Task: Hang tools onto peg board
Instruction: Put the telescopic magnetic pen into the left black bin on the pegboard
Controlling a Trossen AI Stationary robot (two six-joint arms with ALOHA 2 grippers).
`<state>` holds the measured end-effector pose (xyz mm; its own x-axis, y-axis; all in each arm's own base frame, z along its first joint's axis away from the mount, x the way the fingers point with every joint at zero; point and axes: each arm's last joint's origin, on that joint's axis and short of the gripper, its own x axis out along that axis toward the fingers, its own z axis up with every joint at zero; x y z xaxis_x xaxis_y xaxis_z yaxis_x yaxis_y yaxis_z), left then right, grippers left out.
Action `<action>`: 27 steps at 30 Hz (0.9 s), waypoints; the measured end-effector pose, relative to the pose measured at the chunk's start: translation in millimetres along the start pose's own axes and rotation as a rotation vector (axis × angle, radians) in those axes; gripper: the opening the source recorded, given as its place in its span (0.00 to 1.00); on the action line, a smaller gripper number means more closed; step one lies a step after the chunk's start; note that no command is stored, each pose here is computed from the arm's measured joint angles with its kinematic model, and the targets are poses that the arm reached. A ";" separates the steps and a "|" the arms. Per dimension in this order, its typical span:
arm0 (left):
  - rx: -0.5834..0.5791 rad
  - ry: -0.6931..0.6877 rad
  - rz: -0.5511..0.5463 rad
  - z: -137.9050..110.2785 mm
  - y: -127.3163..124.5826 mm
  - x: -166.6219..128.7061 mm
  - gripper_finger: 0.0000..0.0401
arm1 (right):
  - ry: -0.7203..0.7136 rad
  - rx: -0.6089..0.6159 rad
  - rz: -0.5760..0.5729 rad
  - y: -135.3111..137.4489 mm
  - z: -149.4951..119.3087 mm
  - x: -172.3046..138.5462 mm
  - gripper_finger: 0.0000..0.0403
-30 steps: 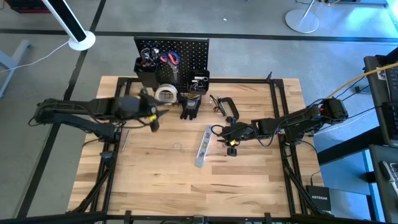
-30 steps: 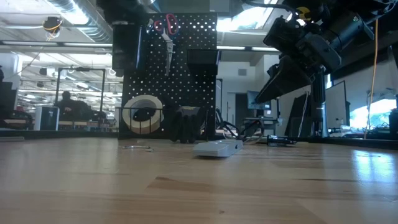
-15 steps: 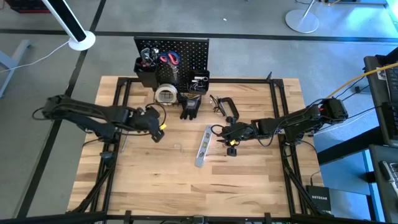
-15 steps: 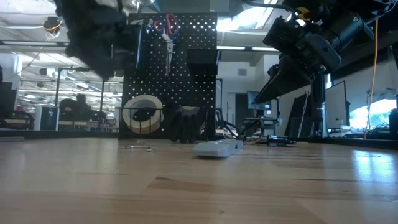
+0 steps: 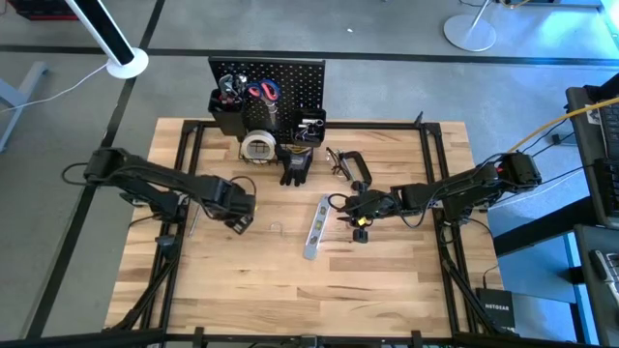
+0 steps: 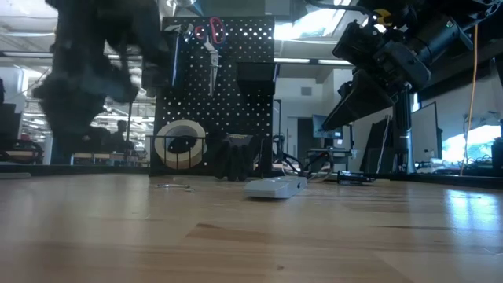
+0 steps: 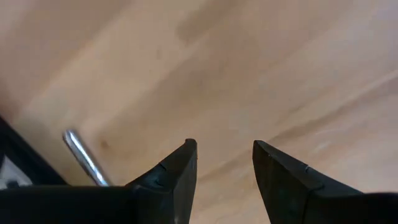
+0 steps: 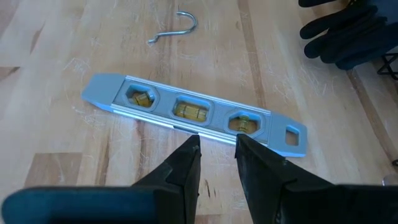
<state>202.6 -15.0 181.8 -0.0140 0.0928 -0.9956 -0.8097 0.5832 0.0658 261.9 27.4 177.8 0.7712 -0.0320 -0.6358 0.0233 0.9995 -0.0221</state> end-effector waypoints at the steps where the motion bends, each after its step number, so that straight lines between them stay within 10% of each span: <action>1: -0.002 0.035 0.011 -1.1 1.1 5.7 0.36 | 0.000 0.000 0.000 -0.1 0.0 0.0 0.26; 27: -0.082 0.351 0.164 -6.9 46.3 47.8 0.36 | -0.004 0.001 0.002 0.0 0.4 0.0 0.26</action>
<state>160.5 10.9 136.8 -0.3358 -0.1102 -0.9355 -0.8236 0.5162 0.2348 262.2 27.4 178.1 0.7740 -0.0297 -0.6324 0.0220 0.9996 -0.0200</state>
